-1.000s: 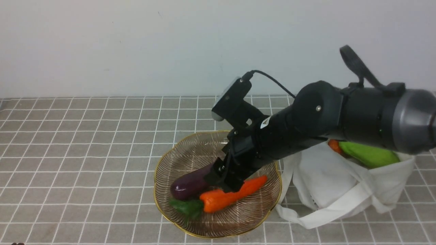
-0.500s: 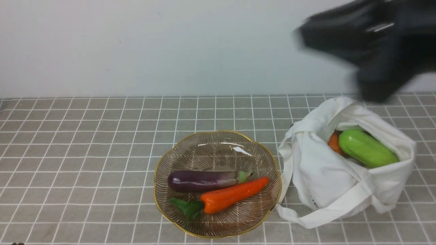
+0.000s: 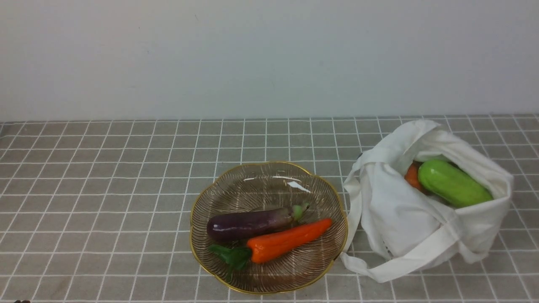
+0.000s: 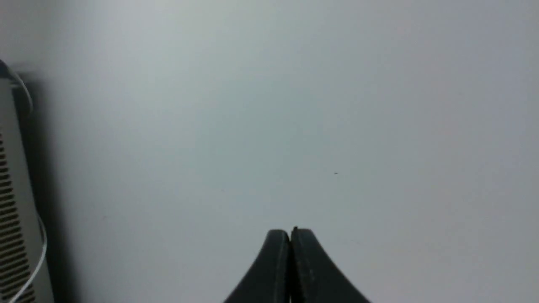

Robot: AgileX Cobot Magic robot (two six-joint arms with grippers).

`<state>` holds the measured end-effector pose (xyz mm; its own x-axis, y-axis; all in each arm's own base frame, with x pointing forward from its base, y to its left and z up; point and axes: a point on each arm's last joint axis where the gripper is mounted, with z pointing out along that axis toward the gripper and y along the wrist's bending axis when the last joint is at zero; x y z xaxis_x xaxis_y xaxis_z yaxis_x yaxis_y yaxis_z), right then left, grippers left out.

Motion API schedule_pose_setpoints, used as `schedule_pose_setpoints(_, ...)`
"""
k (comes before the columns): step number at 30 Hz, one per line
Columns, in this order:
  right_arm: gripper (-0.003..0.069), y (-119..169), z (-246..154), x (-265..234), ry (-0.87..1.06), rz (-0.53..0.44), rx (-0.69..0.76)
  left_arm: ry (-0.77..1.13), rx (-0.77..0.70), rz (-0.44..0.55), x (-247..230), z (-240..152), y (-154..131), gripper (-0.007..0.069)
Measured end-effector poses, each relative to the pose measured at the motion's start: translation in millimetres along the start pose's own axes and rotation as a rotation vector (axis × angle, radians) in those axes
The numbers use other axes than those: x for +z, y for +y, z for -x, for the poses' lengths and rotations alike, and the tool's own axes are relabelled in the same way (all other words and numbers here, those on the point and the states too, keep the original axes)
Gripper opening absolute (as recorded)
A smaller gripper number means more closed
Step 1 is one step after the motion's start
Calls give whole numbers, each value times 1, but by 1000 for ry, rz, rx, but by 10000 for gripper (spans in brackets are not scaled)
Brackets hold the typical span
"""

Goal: Take vegetables from bag on grey coffee tablecloth place on plate.

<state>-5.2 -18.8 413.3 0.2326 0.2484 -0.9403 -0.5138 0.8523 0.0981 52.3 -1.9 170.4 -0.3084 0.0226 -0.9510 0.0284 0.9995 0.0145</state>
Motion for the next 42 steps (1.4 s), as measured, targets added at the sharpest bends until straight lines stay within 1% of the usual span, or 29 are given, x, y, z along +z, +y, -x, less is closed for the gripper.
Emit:
schedule_pose_setpoints(3,-13,3,-19,-5,-79,55,21,0,0,0,0,0,0,-5)
schedule_pose_setpoints(5,-13,4,-27,-5,-91,72,27,0,0,0,0,0,0,-5)
schedule_pose_setpoints(8,-15,5,-39,-2,-88,96,81,0,0,0,0,0,0,-5)
schedule_pose_setpoints(12,-15,6,-47,0,-56,103,128,0,0,0,0,0,0,-5)
schedule_pose_setpoints(23,-15,5,-54,1,6,93,148,0,0,0,0,0,0,-5)
schedule_pose_setpoints(34,-15,10,-64,3,38,149,35,0,0,0,0,0,0,-5)
schedule_pose_setpoints(39,-15,10,-67,3,71,145,-18,0,0,0,0,0,0,-5)
schedule_pose_setpoints(41,-15,9,-72,3,100,133,-53,0,0,0,0,0,0,-5)
schedule_pose_setpoints(42,-15,8,-77,4,118,109,-80,0,0,0,0,0,0,-5)
